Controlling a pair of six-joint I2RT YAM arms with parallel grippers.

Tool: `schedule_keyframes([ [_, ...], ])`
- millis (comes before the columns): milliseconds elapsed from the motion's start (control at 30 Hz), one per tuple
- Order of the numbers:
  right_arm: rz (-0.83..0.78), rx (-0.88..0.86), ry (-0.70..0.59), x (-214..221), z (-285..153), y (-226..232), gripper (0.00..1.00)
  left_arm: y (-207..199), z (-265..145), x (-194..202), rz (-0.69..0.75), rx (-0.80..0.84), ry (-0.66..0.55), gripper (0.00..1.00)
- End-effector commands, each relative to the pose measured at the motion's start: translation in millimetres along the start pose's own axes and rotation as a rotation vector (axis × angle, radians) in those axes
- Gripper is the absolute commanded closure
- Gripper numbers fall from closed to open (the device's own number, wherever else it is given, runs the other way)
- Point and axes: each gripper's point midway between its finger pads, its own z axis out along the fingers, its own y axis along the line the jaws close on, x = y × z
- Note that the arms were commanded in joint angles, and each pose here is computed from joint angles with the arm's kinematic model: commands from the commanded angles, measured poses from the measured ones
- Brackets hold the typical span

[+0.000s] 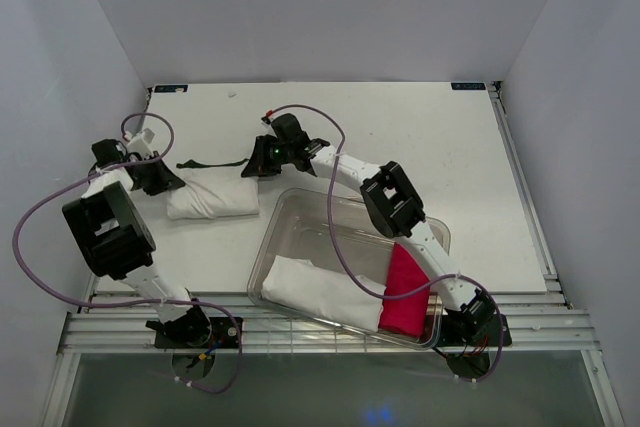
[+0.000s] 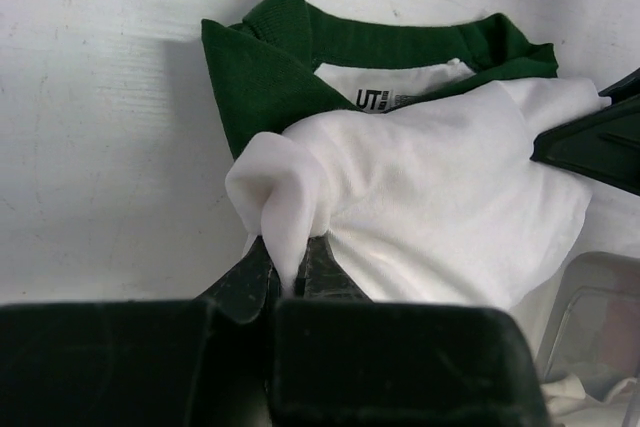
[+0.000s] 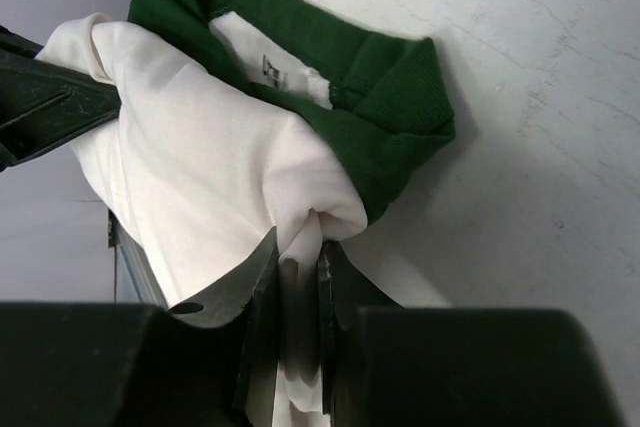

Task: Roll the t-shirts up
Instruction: Pick up the T-shirt from the center of the board.

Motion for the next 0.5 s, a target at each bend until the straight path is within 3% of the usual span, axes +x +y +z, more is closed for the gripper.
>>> schedule_keyframes([
  [0,-0.073,-0.157,-0.115,-49.0,-42.8,81.0,0.92,-19.1,-33.1,-48.7,0.098,-0.009,-0.123,1.0],
  [467,-0.1,-0.216,-0.175,-75.7,-91.3,128.3,0.92,-69.7,-79.6,-93.8,0.143,0.075,-0.218,1.0],
])
